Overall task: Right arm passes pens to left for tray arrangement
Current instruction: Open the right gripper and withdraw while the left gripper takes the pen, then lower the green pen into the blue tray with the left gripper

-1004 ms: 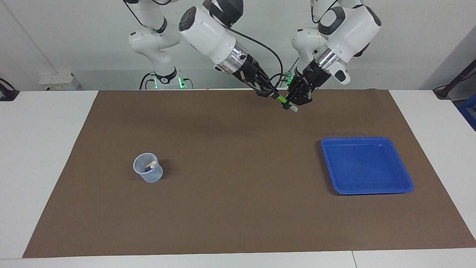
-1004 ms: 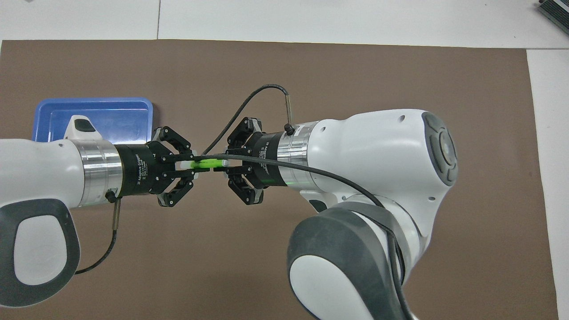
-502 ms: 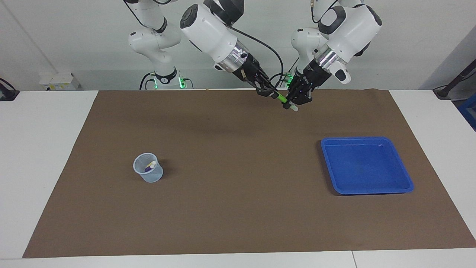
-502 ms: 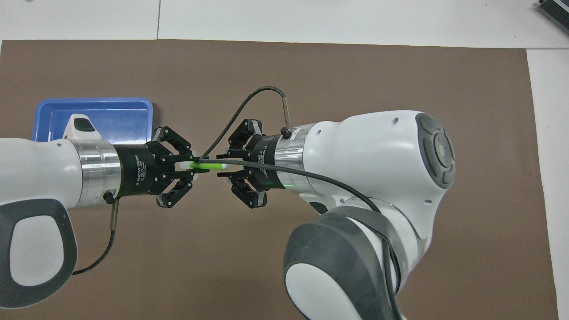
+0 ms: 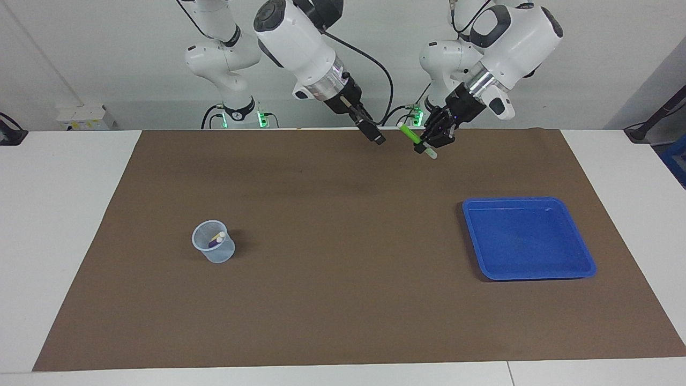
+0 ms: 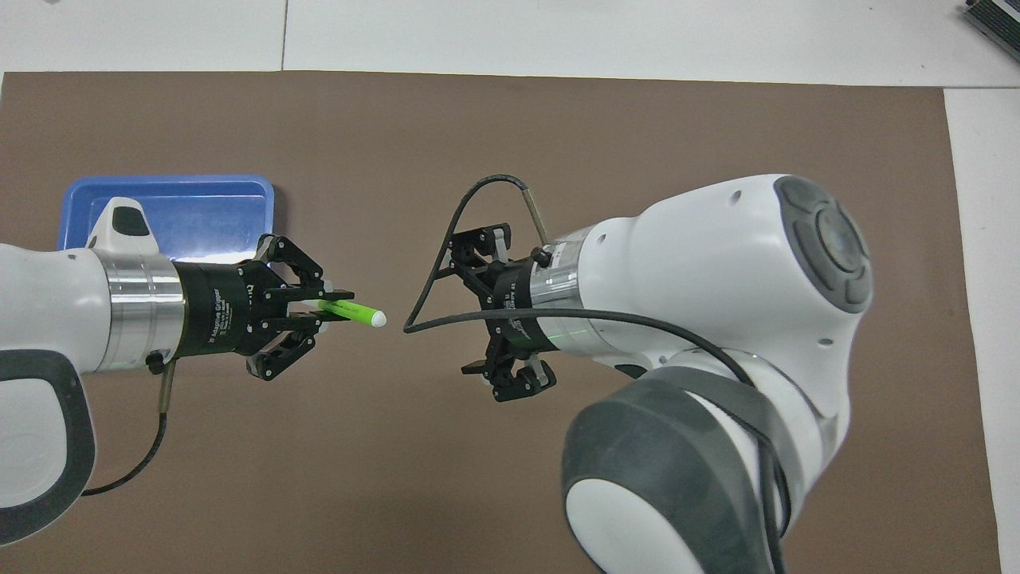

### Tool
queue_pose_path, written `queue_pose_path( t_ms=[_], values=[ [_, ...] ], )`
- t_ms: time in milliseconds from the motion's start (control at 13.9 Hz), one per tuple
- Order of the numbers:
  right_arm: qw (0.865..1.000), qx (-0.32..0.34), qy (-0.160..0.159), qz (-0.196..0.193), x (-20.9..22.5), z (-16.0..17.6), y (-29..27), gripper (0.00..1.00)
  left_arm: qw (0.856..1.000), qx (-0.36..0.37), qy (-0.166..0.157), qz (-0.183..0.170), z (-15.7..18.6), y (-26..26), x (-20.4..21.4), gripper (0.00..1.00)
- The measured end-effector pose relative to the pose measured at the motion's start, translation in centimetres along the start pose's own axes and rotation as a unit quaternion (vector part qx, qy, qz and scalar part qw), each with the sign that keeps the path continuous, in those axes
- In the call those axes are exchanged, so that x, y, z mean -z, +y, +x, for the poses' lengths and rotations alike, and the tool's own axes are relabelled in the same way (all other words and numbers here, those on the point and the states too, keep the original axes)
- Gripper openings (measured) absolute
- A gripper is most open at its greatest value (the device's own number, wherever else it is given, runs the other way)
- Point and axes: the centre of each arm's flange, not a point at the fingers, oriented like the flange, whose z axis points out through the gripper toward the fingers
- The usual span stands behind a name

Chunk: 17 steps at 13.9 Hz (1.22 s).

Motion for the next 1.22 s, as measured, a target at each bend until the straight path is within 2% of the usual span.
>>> queue_pose_path(
  t_ms=[287, 430, 717, 861, 1004, 1076, 1219],
  values=[
    [0.997, 0.058, 0.023, -0.038, 4.0, 4.7, 0.8, 1.0, 0.997, -0.073, 0.001, 0.013, 2.4, -0.9, 1.1, 0.17],
    [0.993, 0.094, 0.05, -0.048, 4.3, 6.3, 0.9, 1.0, 0.991, -0.13, 0.016, 0.021, 4.7, -2.2, 1.5, 0.17],
    [0.97, 0.204, 0.103, -0.083, 4.2, 10.0, 1.6, 1.0, 0.974, -0.219, 0.038, 0.04, 8.4, -5.0, 2.0, 0.17],
    [0.943, 0.276, 0.142, -0.12, 4.8, 13.0, 2.1, 1.0, 0.959, -0.273, 0.056, 0.058, 9.2, -5.6, 2.3, 0.17],
    [0.905, 0.335, 0.2, -0.17, 3.9, 14.7, 2.3, 1.0, 0.933, -0.347, 0.062, 0.068, 11.1, -6.1, 3.0, 0.17],
    [0.891, 0.351, 0.219, -0.186, 2.8, 14.9, 2.1, 1.0, 0.92, -0.38, 0.066, 0.073, 12.5, -6.5, 3.5, 0.17],
    [0.875, 0.365, 0.24, -0.209, 0.7, 15.7, 1.4, 0.97, 0.89, -0.438, 0.086, 0.095, 15.4, -7.2, 4.4, 0.17]
  ],
)
